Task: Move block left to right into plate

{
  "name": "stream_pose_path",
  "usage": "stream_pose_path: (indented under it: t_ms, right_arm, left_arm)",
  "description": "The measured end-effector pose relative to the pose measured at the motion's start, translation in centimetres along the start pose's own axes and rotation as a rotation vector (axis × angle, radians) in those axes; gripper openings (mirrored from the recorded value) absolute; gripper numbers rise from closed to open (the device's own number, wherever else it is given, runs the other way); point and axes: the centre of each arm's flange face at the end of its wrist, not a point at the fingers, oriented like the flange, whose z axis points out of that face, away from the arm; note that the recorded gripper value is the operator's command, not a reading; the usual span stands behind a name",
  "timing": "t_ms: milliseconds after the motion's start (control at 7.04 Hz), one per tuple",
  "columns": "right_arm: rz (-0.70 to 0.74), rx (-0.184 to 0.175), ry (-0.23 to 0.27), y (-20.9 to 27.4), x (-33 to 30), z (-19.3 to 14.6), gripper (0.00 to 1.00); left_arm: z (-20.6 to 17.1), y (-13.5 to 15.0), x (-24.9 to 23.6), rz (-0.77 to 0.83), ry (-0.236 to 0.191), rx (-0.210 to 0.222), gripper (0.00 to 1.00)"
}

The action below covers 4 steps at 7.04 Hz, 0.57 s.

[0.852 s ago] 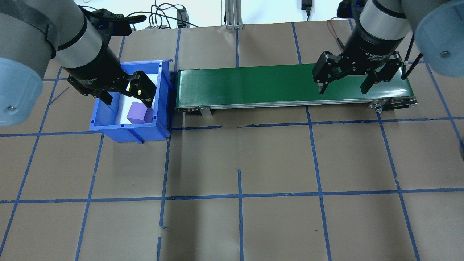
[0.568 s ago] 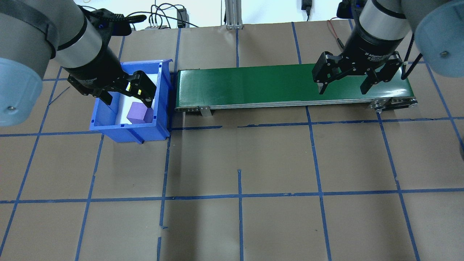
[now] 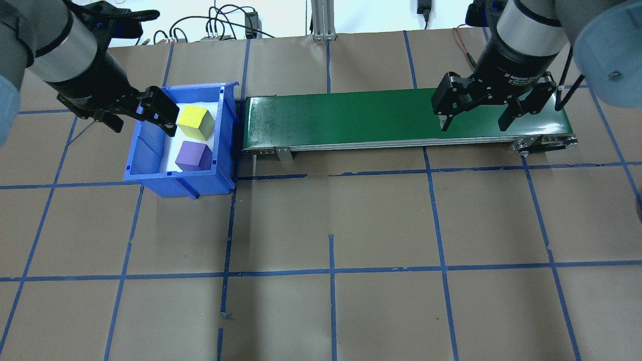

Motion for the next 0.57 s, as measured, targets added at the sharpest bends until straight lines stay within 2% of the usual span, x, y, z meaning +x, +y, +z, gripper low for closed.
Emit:
stream_pose_path:
  t_ms: [284, 568]
  right_arm:
    - [0.000, -0.001, 0.000, 0.0, 0.0, 0.1, 1.00]
    - [0.000, -0.002, -0.001, 0.0, 0.0, 0.1, 1.00]
  left_arm:
    - [4.6, -3.6, -4.2, -0.022, 0.001, -0.011, 1.00]
    - [9.5, -6.4, -5.5, -0.088, 0.013, -0.028, 1.00]
